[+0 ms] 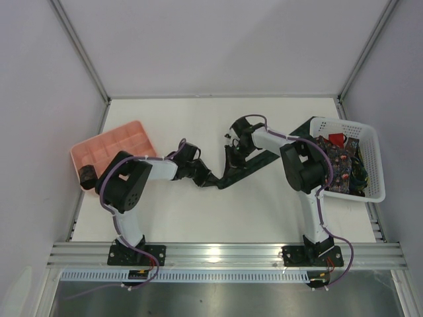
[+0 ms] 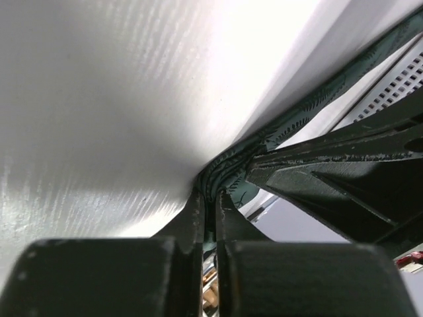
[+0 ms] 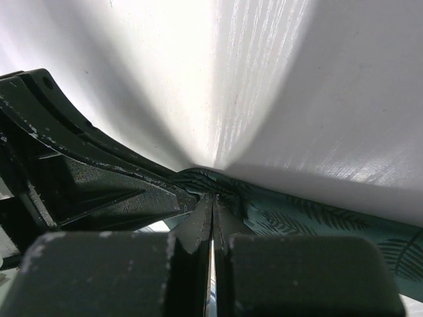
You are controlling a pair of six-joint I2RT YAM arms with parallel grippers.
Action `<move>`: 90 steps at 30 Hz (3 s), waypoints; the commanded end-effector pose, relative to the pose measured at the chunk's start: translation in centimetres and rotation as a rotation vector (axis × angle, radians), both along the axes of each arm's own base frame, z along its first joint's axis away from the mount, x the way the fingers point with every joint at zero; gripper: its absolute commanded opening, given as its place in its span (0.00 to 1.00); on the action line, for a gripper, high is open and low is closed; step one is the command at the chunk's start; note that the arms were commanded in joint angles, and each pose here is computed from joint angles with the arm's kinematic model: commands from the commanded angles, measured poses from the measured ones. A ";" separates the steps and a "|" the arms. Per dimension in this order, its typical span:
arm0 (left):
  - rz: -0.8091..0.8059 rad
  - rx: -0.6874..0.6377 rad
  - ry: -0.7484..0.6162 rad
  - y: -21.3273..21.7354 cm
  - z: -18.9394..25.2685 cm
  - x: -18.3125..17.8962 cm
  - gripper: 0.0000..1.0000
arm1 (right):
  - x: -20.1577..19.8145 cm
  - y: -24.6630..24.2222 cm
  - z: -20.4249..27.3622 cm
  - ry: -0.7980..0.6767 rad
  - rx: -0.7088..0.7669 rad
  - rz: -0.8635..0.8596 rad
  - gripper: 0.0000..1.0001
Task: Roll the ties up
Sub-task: Roll the tie
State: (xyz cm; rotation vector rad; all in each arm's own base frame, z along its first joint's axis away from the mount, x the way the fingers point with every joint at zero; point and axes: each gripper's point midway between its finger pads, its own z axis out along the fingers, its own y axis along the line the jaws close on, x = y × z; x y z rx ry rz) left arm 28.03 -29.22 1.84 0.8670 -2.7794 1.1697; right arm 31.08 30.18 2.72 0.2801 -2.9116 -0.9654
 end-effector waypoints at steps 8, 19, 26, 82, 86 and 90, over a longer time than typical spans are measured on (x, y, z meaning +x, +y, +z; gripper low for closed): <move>-0.075 0.219 -0.012 5.2 -0.6 -3.2 0.00 | -1.1 1.6 1.5 -0.040 0.001 0.056 0.00; -0.106 0.378 -0.005 9.7 0.8 -5.9 0.00 | -4.4 5.7 3.2 -0.043 0.050 0.113 0.00; -0.092 0.403 0.004 10.9 1.2 -5.9 0.00 | -5.7 7.1 4.2 -0.051 0.067 0.141 0.00; -0.036 0.379 -0.001 10.7 3.4 -3.8 0.00 | -6.3 10.9 3.2 -0.014 0.099 0.207 0.00; -0.033 0.383 0.004 10.9 3.4 -3.9 0.00 | -6.7 10.6 3.2 -0.011 0.093 0.207 0.00; -0.031 0.379 0.002 11.0 3.5 -3.8 0.00 | -6.9 11.3 3.0 -0.001 0.112 0.216 0.00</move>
